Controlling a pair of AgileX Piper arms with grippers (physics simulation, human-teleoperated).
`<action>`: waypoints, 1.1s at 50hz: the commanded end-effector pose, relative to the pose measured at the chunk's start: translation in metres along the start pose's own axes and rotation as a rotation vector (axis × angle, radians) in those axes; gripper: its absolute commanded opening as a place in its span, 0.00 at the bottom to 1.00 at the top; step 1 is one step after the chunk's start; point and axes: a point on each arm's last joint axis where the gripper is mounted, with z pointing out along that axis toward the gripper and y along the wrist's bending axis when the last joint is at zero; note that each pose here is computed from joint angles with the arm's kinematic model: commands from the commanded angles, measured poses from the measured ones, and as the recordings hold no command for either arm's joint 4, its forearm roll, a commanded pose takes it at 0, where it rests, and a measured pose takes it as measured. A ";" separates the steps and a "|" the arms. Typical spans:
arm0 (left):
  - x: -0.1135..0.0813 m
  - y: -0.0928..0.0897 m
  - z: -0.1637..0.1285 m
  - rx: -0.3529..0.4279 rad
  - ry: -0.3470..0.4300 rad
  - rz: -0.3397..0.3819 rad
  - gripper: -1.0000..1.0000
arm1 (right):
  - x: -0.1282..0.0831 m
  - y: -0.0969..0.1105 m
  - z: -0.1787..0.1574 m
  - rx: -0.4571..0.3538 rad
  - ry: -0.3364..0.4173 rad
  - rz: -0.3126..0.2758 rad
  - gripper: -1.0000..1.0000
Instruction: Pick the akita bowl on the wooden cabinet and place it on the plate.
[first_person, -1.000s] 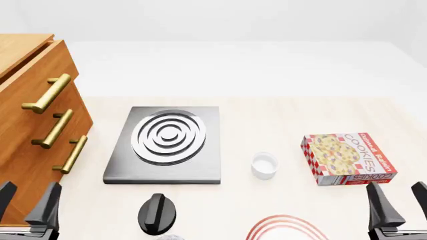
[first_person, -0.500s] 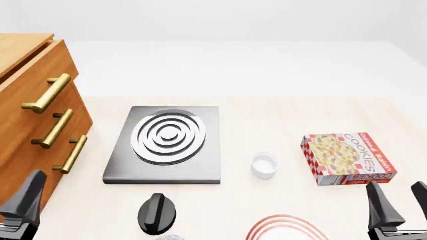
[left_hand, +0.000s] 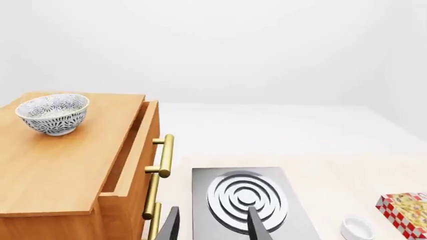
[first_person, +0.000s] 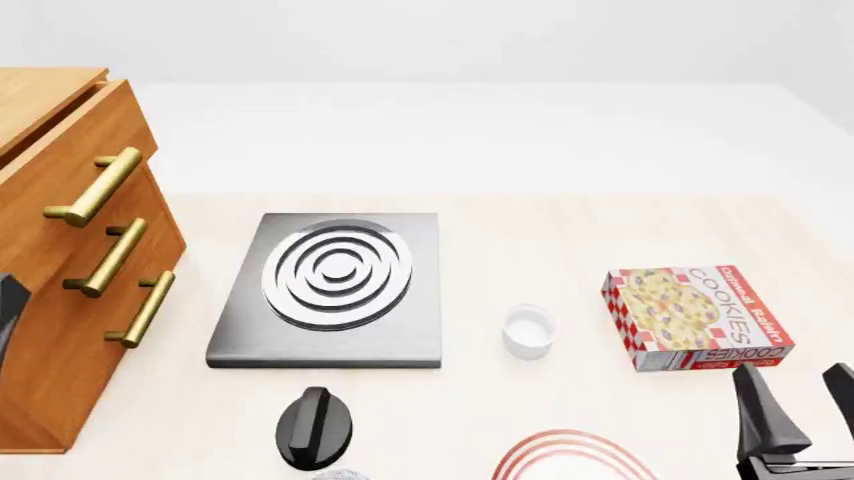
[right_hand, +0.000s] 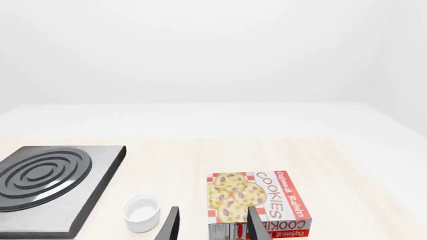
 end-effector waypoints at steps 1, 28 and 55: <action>-0.032 -0.002 0.009 -0.007 0.014 -0.020 1.00 | 0.000 0.000 0.000 0.000 0.000 0.001 1.00; -0.097 -0.002 0.031 -0.074 0.061 -0.154 1.00 | 0.000 0.000 0.000 0.000 0.000 0.001 1.00; -0.135 0.012 0.054 -0.249 0.036 -0.167 1.00 | 0.000 0.000 0.000 0.000 0.000 0.001 1.00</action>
